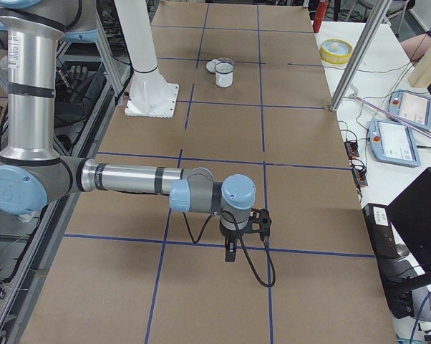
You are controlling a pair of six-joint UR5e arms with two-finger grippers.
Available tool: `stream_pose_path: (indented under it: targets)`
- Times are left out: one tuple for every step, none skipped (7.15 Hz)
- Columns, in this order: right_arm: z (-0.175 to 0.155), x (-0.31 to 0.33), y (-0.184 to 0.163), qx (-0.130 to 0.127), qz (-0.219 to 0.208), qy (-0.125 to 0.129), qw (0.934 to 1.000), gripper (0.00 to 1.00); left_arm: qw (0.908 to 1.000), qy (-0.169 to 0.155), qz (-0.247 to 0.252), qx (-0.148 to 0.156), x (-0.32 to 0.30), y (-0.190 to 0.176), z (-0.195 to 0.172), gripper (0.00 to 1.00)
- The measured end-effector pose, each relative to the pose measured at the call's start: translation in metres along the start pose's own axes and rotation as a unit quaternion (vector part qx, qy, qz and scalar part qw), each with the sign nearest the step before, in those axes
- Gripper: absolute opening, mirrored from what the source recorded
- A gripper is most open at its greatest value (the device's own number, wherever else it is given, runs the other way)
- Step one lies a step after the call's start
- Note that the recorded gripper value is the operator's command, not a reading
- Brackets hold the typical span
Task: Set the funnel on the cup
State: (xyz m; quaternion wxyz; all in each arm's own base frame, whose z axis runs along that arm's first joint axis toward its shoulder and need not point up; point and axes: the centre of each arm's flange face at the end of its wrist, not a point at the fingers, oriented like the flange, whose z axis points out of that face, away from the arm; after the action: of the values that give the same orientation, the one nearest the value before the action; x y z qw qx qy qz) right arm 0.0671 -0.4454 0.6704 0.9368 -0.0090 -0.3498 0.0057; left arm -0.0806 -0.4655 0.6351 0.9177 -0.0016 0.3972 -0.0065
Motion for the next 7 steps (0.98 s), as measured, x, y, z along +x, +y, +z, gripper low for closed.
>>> stream_pose_path:
  targets:
    - [-0.0001,-0.0001,0.0,0.0,0.0,0.0,1.0,1.0,1.0,0.004,-0.001,0.0,0.0003,0.0005,0.0002,1.0]
    - [0.0,0.0,0.0,0.0,0.0,0.0,1.0,1.0,1.0,0.004,-0.002,-0.001,-0.0013,0.0013,0.0015,1.0]
    - [0.0002,0.0002,0.0,0.0,0.0,0.0,1.0,1.0,1.0,0.003,-0.002,-0.002,-0.0028,0.0018,0.0027,1.0]
    - [0.0002,0.0002,0.0,0.0,0.0,0.0,1.0,1.0,1.0,0.0,-0.002,-0.002,-0.0035,0.0018,0.0028,1.0]
    - [0.0003,0.0002,0.0001,0.0,0.0,0.0,1.0,1.0,1.0,-0.007,-0.002,-0.002,-0.0048,0.0019,0.0027,1.0]
    - [0.0002,0.0002,0.0,0.0,0.0,0.0,1.0,1.0,0.9999,-0.013,-0.001,-0.002,-0.0059,0.0018,0.0025,1.0]
    - [0.0001,0.0001,0.0,0.0,0.0,0.0,1.0,1.0,0.9999,-0.016,0.002,0.0,-0.005,0.0002,0.0012,1.0]
